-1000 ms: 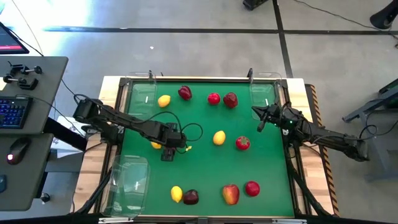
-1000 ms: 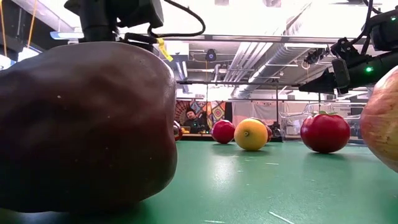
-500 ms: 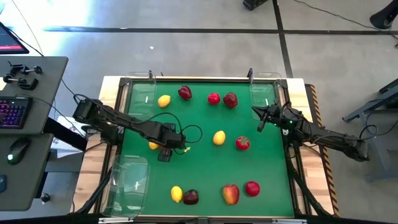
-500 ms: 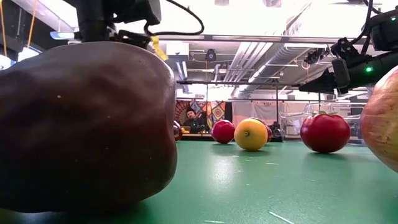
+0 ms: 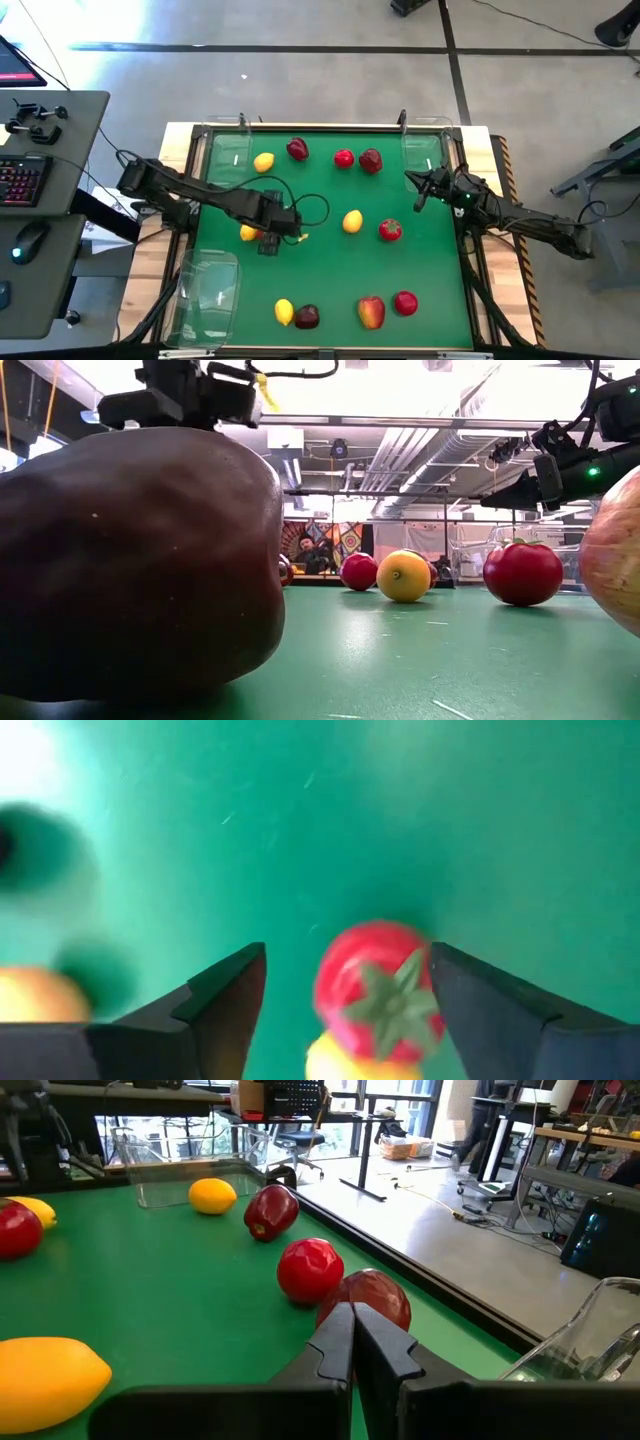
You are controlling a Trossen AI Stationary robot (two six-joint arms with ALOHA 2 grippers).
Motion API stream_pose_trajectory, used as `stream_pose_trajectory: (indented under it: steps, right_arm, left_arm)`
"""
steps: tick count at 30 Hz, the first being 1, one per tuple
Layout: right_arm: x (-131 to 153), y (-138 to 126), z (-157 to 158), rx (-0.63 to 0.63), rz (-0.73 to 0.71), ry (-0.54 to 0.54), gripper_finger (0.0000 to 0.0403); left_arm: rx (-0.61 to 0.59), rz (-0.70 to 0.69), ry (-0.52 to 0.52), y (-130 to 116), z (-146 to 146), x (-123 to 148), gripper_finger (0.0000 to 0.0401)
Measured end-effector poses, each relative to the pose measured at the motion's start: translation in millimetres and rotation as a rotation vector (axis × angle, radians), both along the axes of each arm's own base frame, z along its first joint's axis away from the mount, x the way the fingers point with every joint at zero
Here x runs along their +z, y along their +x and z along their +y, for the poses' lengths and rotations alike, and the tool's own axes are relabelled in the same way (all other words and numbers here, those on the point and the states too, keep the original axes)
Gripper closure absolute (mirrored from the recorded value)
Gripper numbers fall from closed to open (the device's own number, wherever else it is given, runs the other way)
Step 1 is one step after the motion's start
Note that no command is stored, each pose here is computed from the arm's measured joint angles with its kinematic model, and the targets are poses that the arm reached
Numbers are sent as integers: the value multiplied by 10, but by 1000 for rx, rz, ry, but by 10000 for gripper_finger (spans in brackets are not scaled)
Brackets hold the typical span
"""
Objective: Sort produce into baskets
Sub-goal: Put the tomato into the top left bin
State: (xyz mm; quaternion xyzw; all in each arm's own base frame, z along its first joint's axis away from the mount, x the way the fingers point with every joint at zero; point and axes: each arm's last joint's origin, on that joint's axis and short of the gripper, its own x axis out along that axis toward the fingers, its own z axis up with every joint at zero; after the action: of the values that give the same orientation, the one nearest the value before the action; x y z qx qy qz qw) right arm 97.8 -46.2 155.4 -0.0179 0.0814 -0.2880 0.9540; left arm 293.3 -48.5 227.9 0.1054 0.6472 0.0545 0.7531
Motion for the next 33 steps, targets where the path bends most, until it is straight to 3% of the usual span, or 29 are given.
stream_pose_trajectory:
  steps: [4,11,13,20,25,33]
  right_arm:
    - [0,0,0,0,0,0,402]
    - [-1,0,0,0,0,0,402]
    - [0,0,0,0,0,0,402]
    - [-1,0,0,0,0,0,402]
    - [-1,0,0,0,0,0,402]
    - [1,0,0,0,0,0,402]
  left_arm:
    - [-4,104,52,-101,27,-10,207]
    - [1,101,81,-106,28,-7,368]
    - [-2,99,90,-107,21,-6,392]
    - [-4,108,61,-112,11,-9,338]
    - [-10,115,-3,-112,-14,-13,276]
    - [-14,82,-2,-103,-101,-12,173]
